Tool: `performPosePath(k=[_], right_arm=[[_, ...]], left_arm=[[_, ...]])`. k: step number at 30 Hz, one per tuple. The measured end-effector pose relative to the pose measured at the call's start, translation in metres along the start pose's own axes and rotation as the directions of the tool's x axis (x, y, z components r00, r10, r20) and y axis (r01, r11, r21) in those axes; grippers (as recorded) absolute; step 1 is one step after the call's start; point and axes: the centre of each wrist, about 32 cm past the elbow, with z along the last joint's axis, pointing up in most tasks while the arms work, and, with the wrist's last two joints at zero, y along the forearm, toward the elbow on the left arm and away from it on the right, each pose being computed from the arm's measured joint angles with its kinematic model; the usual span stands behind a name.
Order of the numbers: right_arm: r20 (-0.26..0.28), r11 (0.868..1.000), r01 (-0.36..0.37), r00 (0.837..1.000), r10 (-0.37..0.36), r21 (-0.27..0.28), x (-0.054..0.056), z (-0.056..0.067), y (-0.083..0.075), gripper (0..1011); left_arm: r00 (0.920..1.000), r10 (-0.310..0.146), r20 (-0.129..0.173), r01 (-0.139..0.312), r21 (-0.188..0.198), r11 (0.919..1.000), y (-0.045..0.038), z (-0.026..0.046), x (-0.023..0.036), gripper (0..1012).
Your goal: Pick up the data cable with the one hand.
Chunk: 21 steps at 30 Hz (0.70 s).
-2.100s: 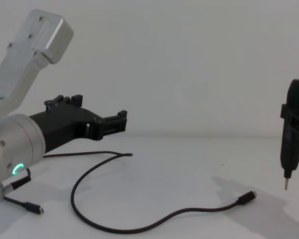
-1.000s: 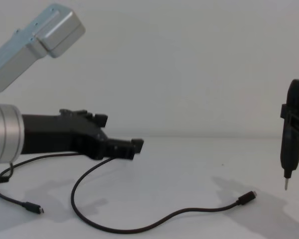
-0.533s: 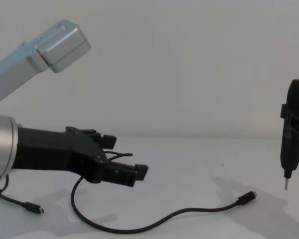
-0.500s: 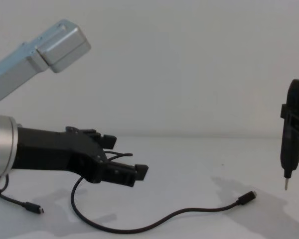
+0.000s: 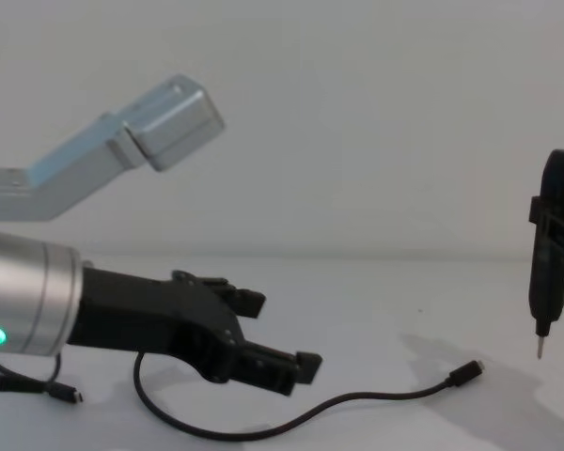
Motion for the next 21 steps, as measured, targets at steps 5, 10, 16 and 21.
performPosePath(k=[5,10,16,21], right_arm=[[0.0,1.0,0.0,1.0,0.0,0.0,0.0,0.0,0.0,275],[0.0,1.0,0.0,1.0,0.0,0.0,0.0,0.0,0.0,275],[0.0,1.0,0.0,1.0,0.0,0.0,0.0,0.0,0.0,274],[0.0,1.0,0.0,1.0,0.0,0.0,0.0,0.0,0.0,275]], left_arm=[[0.9995,-0.031,0.005,0.031,0.017,0.9994,-0.011,0.0002,0.0005,1001],[0.9986,-0.053,0.009,0.053,0.03,0.9982,-0.0212,0.0002,0.0007,1000],[0.9978,-0.065,0.014,0.064,0.042,0.997,-0.0298,0.0001,0.0012,1000],[0.9975,-0.069,0.014,0.068,0.052,0.9964,-0.0364,-0.0003,0.0019,1001]])
